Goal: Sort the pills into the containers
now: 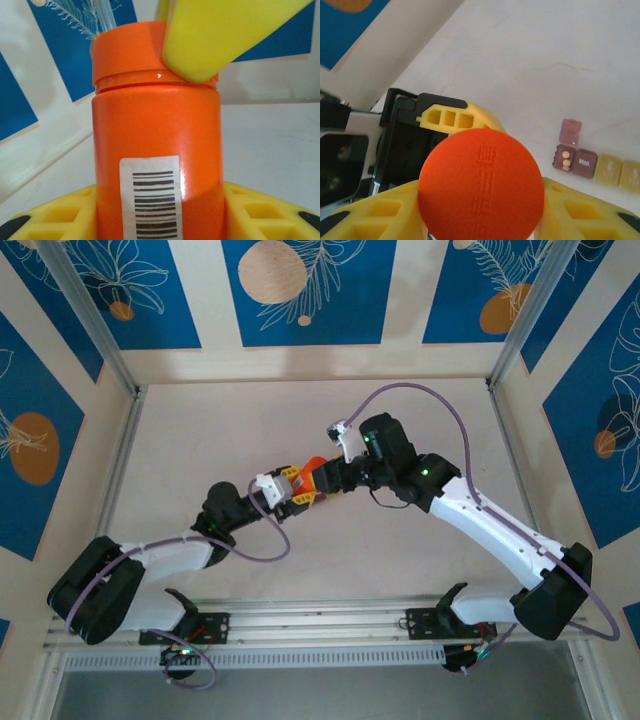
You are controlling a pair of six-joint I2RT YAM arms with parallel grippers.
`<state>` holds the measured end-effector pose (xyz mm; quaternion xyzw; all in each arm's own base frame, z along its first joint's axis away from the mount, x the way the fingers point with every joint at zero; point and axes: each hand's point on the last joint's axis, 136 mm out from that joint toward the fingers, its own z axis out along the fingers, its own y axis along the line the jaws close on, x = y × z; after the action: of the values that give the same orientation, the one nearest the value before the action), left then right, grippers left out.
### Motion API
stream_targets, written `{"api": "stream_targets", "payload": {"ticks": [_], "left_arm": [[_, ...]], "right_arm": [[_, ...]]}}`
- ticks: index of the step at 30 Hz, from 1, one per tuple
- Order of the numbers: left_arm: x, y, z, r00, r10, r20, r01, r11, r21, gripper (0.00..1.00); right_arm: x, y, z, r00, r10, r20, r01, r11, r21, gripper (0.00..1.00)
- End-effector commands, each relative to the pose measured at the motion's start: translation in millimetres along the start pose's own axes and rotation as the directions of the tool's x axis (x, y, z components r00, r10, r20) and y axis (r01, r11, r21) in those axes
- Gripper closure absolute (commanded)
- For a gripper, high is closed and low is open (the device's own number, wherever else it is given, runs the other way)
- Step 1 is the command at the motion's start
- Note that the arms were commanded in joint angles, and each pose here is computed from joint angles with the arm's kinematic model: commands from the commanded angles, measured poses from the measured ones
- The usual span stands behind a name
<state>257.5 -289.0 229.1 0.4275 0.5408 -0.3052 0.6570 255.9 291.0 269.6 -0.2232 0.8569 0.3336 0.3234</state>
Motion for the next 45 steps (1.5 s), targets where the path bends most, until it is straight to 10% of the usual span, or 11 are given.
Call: {"api": "stream_targets", "payload": {"ticks": [1,14,23,31,37,45], "left_arm": [[-73.1,-3.8,0.8,0.952,0.187,0.244,-0.190,0.982,-0.012,1.00],[-60.9,-6.0,-1.3,0.961,0.174,0.214,-0.174,0.985,-0.020,1.00],[-58.2,-6.2,-1.5,0.965,0.151,0.212,-0.152,0.988,-0.011,1.00],[-69.0,-29.1,-0.4,0.960,0.090,0.266,-0.132,0.981,0.145,1.00],[-70.3,-35.0,-1.7,0.961,0.067,0.267,-0.119,0.975,0.186,1.00],[-75.1,-41.2,-3.0,0.954,0.034,0.297,-0.106,0.967,0.232,1.00]], "right_arm": [[-8.7,-33.2,4.5,0.961,0.241,0.138,-0.265,0.944,0.197,0.73],[-34.9,-5.7,-19.7,0.961,0.186,0.207,-0.215,0.968,0.128,0.39],[-49.6,29.1,-58.7,0.972,-0.080,0.219,0.084,0.996,-0.009,0.32],[-17.0,67.9,-63.6,0.717,-0.651,0.251,0.695,0.695,-0.182,0.31],[-4.4,75.6,-68.7,0.610,-0.719,0.334,0.792,0.541,-0.283,0.30],[1.6,65.6,-60.6,0.617,-0.700,0.360,0.787,0.530,-0.317,0.31]]}}
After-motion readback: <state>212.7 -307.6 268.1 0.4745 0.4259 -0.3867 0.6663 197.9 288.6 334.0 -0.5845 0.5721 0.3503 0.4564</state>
